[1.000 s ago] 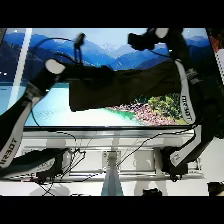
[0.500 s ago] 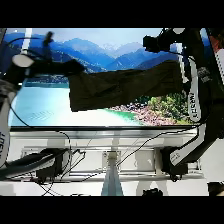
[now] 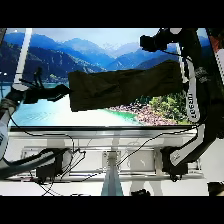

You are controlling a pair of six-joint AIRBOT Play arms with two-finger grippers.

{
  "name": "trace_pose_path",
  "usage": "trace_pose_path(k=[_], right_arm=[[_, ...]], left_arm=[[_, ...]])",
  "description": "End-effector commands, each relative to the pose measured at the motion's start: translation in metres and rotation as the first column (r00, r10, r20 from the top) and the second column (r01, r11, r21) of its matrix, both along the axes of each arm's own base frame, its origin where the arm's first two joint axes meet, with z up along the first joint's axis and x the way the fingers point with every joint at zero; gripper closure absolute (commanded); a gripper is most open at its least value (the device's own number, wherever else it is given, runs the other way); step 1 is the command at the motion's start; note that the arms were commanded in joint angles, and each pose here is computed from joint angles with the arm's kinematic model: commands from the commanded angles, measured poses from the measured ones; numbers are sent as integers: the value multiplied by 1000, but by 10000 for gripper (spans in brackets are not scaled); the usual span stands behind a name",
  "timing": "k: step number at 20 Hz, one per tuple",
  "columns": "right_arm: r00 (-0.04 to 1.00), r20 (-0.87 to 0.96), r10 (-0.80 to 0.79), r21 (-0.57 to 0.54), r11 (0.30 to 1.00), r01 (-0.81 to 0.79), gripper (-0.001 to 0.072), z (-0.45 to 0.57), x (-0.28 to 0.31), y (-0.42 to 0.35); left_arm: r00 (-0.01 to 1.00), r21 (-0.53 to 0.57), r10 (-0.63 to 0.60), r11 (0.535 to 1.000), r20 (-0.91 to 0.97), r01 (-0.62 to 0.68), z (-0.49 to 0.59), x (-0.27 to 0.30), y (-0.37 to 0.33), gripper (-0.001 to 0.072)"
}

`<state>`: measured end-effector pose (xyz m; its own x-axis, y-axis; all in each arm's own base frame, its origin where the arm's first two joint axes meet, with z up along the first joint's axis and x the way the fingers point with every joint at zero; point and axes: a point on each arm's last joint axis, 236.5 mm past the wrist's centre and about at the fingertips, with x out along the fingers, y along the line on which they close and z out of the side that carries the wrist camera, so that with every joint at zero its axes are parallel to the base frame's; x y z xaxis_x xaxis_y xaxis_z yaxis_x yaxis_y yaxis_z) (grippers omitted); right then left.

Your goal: Fold the clothes and pants, and hang the long-sleeved shirts on hangers.

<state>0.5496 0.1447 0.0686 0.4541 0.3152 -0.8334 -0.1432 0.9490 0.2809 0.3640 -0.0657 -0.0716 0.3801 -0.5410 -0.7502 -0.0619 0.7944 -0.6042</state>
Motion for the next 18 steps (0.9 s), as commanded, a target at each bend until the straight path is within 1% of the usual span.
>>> trace_pose_path(k=[1,2,3,4,5,6,8,10,12,13,15,17,18], right_arm=[[999,17,28,2,1000,-28,685,2,-1,18],[999,19,36,3,999,-36,685,2,-2,22],[999,23,43,4,999,-43,685,3,-3,27],[998,28,48,4,999,-48,685,3,-3,30],[998,30,53,4,999,-53,685,3,-3,33],[998,32,55,4,998,-55,686,4,-3,34],[998,38,53,1,999,-53,685,4,-2,33],[996,62,72,-15,997,-71,685,6,2,32],[994,84,69,-12,998,-69,685,8,6,33],[993,97,66,-9,998,-66,685,10,9,34],[992,113,60,-2,998,-60,685,12,12,35],[993,106,61,-2,998,-61,685,9,12,35],[993,97,63,-4,998,-62,685,6,11,35]], left_arm=[[1000,34,13,999,7,-13,-35,6,-16,16],[1000,42,2,999,-7,-2,-44,6,-21,35],[1000,40,-11,999,-18,12,-49,7,-26,183],[1000,39,-22,999,-17,22,-49,9,-29,459],[1000,43,-26,999,-2,26,-44,14,-29,653],[999,48,-38,998,24,37,-34,22,-27,684],[992,82,-105,992,65,100,-4,34,-16,685],[990,149,-136,980,21,132,34,39,11,686],[979,258,-194,945,-58,202,83,31,43,686],[972,323,-215,917,-94,234,112,24,57,686],[971,429,-208,871,-120,240,167,15,79,686],[980,465,-189,863,-66,198,213,12,78,685],[979,483,-202,856,-20,186,233,12,74,685]])
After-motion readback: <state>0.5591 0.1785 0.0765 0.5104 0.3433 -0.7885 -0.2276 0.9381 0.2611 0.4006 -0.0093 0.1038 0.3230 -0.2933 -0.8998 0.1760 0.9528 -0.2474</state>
